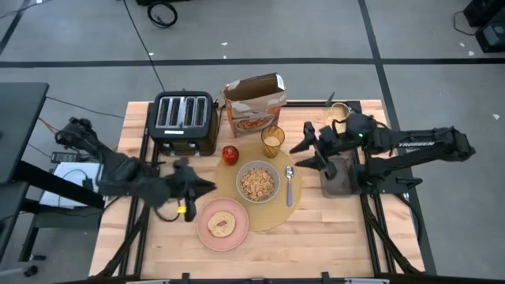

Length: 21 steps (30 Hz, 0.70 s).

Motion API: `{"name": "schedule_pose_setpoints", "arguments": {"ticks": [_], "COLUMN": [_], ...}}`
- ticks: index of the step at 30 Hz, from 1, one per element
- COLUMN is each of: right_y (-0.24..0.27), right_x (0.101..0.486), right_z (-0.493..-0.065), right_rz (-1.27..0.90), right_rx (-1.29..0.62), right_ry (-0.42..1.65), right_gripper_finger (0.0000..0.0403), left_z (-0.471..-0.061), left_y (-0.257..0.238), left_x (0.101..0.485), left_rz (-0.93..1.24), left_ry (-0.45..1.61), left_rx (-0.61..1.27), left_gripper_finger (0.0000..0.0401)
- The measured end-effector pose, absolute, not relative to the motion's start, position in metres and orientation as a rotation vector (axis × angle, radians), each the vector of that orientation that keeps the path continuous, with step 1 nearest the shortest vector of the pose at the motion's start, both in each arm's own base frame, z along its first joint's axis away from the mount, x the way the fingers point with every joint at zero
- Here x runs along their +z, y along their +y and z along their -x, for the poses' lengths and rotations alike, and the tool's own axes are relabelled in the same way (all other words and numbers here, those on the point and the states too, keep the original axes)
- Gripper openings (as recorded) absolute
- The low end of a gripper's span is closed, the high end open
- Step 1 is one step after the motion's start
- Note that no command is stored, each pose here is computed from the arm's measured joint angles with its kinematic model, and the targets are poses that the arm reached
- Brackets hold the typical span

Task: Arrange a breakfast setting
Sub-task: Return to Home Position

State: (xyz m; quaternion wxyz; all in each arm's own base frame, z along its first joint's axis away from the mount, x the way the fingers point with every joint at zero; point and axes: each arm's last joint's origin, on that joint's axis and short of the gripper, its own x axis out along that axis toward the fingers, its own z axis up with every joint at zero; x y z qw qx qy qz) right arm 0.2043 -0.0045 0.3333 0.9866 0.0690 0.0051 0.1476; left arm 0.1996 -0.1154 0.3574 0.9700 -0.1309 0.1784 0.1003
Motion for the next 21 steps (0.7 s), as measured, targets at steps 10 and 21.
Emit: {"name": "schedule_pose_setpoints", "arguments": {"ticks": [10,21], "right_y": [0.008,0.003], "right_x": [0.352,0.324], "right_z": [-0.202,-0.186], "right_rz": [-0.114,-0.089], "right_rx": [0.353,0.265], "right_ry": [-0.182,-0.174], "right_gripper_finger": [0.0168,0.0167], "left_z": [-0.227,-0.236], "left_y": [-0.078,-0.035], "left_x": [0.354,0.364], "left_rz": [-0.013,-0.076], "left_ry": [0.268,0.204], "left_rx": [0.072,0.058], "left_gripper_finger": [0.0023,0.0042]}}
